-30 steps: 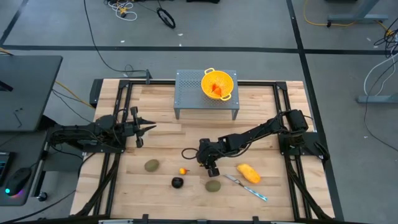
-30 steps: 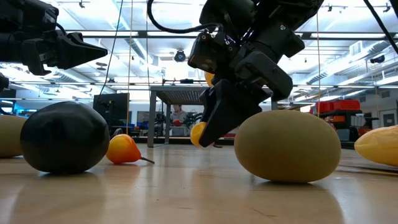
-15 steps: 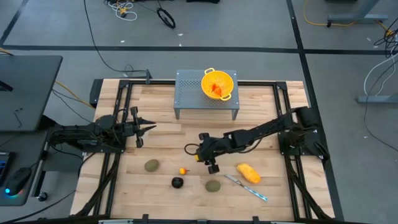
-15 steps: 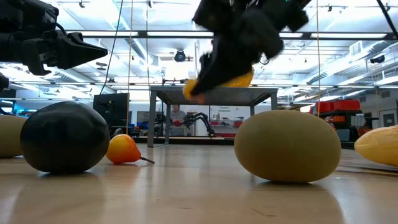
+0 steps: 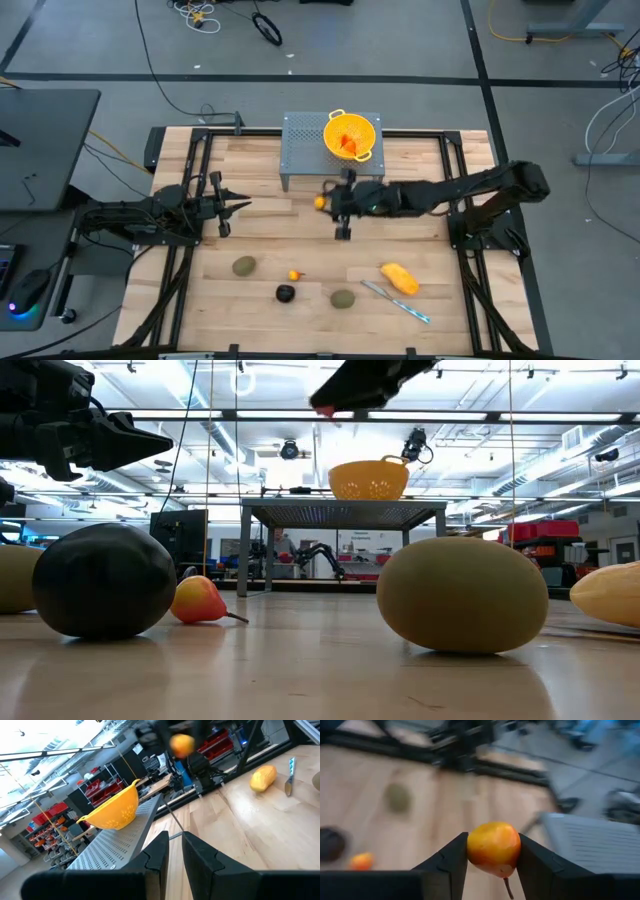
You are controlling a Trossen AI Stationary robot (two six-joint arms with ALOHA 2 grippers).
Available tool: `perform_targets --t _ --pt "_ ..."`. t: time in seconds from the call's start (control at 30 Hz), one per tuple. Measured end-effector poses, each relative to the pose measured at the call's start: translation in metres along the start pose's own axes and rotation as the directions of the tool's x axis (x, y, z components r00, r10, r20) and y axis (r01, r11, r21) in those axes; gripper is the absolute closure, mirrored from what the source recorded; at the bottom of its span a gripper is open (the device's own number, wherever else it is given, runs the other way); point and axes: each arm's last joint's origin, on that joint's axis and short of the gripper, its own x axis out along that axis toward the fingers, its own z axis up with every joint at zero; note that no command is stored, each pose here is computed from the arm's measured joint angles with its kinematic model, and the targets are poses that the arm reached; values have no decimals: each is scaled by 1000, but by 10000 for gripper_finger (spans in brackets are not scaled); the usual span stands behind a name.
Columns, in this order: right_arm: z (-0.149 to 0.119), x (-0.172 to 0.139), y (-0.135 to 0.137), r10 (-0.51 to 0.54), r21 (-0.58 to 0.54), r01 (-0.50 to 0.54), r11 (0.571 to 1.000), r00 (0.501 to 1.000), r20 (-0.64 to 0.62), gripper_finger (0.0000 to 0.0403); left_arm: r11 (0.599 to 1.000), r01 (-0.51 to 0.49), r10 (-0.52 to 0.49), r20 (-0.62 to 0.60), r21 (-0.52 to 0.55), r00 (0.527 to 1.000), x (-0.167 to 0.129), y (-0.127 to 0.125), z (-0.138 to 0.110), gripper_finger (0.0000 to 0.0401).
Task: Pick & Place Fruit
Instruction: Put the peach into the yellow strainer bowl on the shelf
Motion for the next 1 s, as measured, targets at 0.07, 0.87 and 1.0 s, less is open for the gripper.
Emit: perform_targets --t 0.07,0.87,1.0 --pt "4 -7 -15 -83 22 83 996 996 13 253 1000 0 0 0 0 1000 0 0 0 337" --pt "-25 -27 -145 -492 336 520 785 854 -172 229 1000 0 0 0 0 1000 0 0 0 337" --pt "-27 -27 -150 -454 349 482 803 876 -165 219 1000 0 0 0 0 1000 0 0 0 337"
